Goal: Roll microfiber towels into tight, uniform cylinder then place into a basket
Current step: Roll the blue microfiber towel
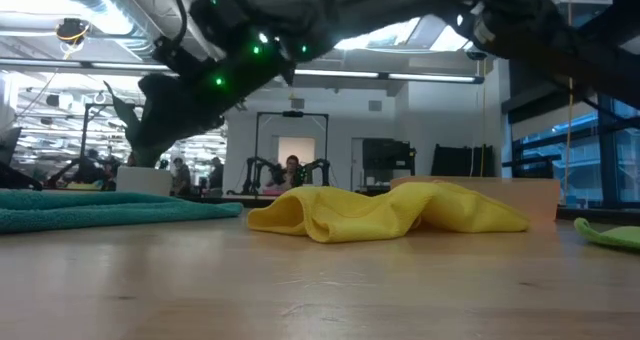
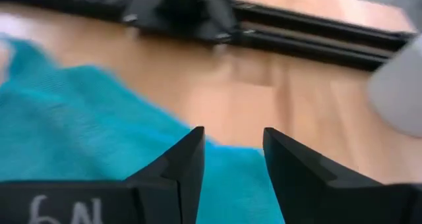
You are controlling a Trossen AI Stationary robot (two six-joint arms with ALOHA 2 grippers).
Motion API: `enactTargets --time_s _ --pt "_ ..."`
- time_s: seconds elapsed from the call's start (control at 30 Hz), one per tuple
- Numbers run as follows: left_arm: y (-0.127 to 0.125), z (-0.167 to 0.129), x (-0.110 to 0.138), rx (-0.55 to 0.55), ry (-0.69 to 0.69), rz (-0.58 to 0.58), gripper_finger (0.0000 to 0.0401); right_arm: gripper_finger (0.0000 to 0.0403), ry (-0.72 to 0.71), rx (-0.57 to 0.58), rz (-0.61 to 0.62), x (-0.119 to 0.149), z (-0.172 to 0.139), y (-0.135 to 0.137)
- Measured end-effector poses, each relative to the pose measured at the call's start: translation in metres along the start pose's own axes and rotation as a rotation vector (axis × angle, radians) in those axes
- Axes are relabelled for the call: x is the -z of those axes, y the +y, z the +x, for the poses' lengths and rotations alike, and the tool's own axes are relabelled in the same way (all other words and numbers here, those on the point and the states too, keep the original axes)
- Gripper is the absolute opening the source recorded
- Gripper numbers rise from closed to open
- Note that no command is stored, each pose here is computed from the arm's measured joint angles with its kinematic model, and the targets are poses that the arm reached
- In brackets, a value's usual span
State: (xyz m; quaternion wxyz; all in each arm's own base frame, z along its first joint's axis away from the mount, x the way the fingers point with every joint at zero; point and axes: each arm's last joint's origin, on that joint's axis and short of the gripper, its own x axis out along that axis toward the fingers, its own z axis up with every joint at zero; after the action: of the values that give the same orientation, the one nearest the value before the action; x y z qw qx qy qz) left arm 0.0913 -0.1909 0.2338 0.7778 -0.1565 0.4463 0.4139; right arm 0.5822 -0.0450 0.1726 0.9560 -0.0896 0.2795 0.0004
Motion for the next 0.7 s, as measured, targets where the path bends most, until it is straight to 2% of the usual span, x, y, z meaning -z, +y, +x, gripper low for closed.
enactTargets --time_s 0.2,0.5,0.7 --pt "0.001 -0.001 0.001 0.003 -0.003 -0.011 0.0065 0.0157 -0.035 0.029 0.029 0.011 0.01 -0.016" --pt "0.001 -0.001 0.001 0.001 -0.005 -0.053 0.0065 0.0157 -0.081 0.037 0.036 0.01 0.013 -0.017" --pt "0.001 -0.001 0.001 0.0 -0.005 -0.062 0.0065 0.0157 -0.079 0.019 0.04 0.018 0.021 -0.015"
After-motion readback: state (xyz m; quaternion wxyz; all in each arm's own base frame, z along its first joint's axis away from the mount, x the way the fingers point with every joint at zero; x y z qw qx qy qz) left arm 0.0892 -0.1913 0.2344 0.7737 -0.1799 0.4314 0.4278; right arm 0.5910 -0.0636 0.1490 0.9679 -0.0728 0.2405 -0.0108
